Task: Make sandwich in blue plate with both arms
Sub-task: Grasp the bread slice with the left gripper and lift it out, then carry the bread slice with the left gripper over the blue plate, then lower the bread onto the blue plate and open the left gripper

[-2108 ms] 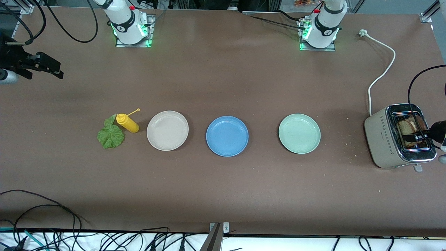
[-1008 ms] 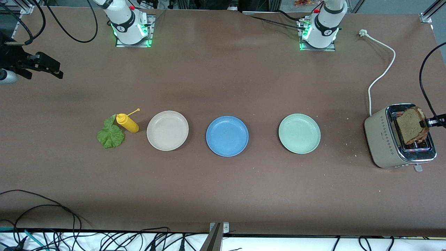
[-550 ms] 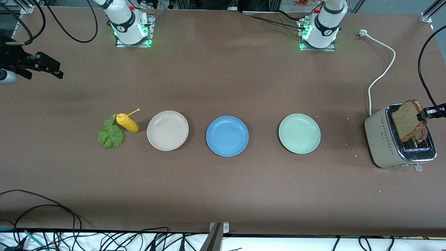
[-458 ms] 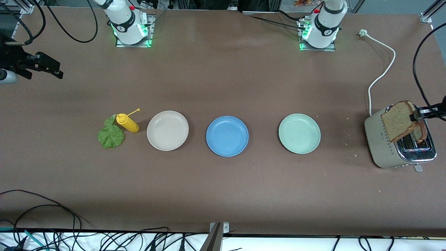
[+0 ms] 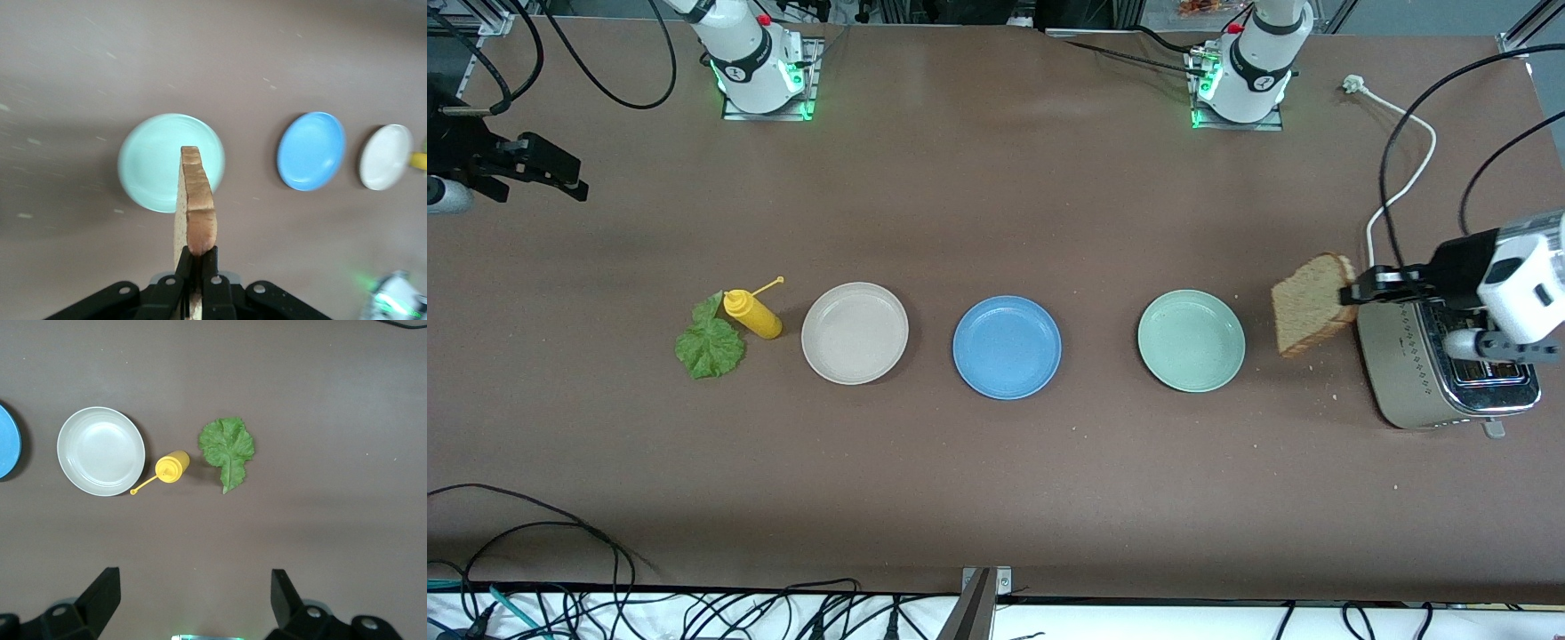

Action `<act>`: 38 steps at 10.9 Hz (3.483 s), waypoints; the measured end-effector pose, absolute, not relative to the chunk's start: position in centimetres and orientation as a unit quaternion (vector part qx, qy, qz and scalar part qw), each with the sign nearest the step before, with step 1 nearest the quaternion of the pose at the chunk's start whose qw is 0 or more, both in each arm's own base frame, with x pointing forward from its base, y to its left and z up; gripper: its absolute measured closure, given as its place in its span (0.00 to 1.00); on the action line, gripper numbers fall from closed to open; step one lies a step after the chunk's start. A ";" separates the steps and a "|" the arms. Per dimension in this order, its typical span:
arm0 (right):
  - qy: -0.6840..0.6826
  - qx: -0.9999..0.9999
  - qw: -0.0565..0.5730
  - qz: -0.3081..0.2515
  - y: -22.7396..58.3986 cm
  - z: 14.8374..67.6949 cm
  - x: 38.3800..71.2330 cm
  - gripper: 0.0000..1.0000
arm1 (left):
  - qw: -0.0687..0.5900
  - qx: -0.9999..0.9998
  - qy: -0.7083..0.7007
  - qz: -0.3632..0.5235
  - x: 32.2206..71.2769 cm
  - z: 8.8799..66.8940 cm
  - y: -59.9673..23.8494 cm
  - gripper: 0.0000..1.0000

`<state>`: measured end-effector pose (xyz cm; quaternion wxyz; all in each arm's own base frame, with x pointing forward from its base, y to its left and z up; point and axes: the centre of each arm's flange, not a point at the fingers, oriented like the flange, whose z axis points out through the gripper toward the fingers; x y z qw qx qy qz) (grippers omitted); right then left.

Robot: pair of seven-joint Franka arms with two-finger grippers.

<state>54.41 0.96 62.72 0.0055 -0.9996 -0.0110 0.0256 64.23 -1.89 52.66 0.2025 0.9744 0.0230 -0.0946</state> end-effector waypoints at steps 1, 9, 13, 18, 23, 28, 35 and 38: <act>-0.011 -1.000 0.005 0.026 1.0 62.7 54.4 0.00 | 0.249 0.961 0.033 -0.118 64.7 51.0 -3.9 0.92; -0.011 -1.000 0.005 0.025 1.0 62.8 54.4 0.00 | 0.427 0.888 0.105 -0.135 69.0 41.8 -19.3 0.92; -0.011 -1.000 0.005 0.025 0.9 62.8 54.4 0.00 | 0.433 0.883 0.148 -0.106 70.0 35.1 -24.9 0.92; -0.011 -1.000 0.005 0.025 0.9 62.8 54.4 0.00 | 0.422 0.889 0.159 -0.084 69.1 30.3 -30.4 0.92; -0.011 -1.000 0.005 0.026 0.9 62.8 54.4 0.00 | 0.417 0.894 0.137 -0.089 68.5 27.1 -31.5 0.92; -0.011 -1.000 0.005 0.026 0.9 62.7 54.4 0.00 | 0.413 0.896 0.126 -0.101 67.4 26.2 -33.3 0.92; -0.010 -1.000 0.005 0.029 0.9 62.7 54.4 0.00 | 0.402 0.898 0.134 -0.118 66.4 24.2 -32.8 0.92; -0.007 -0.999 0.005 0.041 0.6 62.5 54.1 0.00 | 0.403 0.896 0.133 -0.128 66.4 24.9 -32.7 0.92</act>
